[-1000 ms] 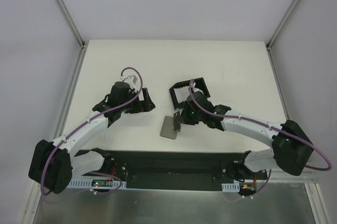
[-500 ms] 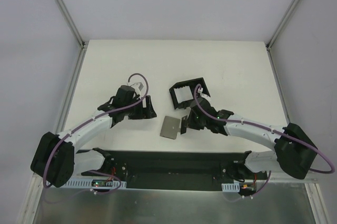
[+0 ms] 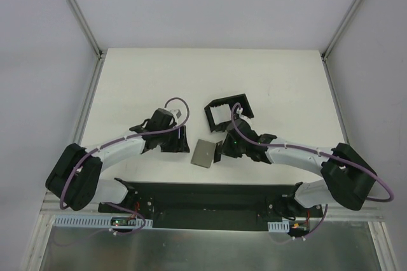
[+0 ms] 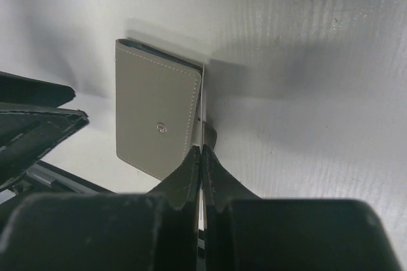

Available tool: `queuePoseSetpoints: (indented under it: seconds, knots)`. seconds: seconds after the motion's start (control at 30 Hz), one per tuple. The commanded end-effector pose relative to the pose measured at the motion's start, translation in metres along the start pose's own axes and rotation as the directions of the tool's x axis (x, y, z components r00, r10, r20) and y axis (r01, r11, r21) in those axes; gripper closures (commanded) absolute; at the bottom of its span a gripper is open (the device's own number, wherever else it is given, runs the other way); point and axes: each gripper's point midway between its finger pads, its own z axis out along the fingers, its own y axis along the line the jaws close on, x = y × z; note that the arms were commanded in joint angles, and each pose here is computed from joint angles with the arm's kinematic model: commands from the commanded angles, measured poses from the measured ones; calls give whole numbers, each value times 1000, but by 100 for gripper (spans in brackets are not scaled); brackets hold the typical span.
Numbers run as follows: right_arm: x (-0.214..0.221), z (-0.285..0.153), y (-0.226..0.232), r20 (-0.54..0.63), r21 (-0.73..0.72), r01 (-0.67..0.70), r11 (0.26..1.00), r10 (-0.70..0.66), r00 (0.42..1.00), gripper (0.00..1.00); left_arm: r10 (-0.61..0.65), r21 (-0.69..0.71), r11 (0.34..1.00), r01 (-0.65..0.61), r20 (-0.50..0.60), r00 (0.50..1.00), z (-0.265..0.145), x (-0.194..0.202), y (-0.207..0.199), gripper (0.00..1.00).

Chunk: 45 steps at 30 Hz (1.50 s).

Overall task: Put the credit cards into the card holder
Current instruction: Open the card holder at the center of the board.

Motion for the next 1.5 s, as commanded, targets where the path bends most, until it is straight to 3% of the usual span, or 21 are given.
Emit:
queuePoseSetpoints:
  seconds: [0.0,0.3,0.73,0.97,1.47]
  knots:
    - [-5,-4,20,19,-77,1,997,1,1000,100,6,-1,1000,-7,-62,998,9,14,0,44]
    - [-7,-9,37,13,-123,26,992,-24,1000,100,11,18,1000,-9,-87,996,14,16,-7,50]
    - [-12,-23,69,45,-245,21,969,-11,999,99,36,134,990,-40,34,999,-15,-15,-43,33]
    - [-3,-25,83,-1,-317,-2,948,1,1000,100,50,209,976,-63,71,996,-31,-24,-63,24]
    - [10,-15,101,-70,-387,-55,921,30,997,100,49,235,970,-60,53,997,-27,-22,-67,21]
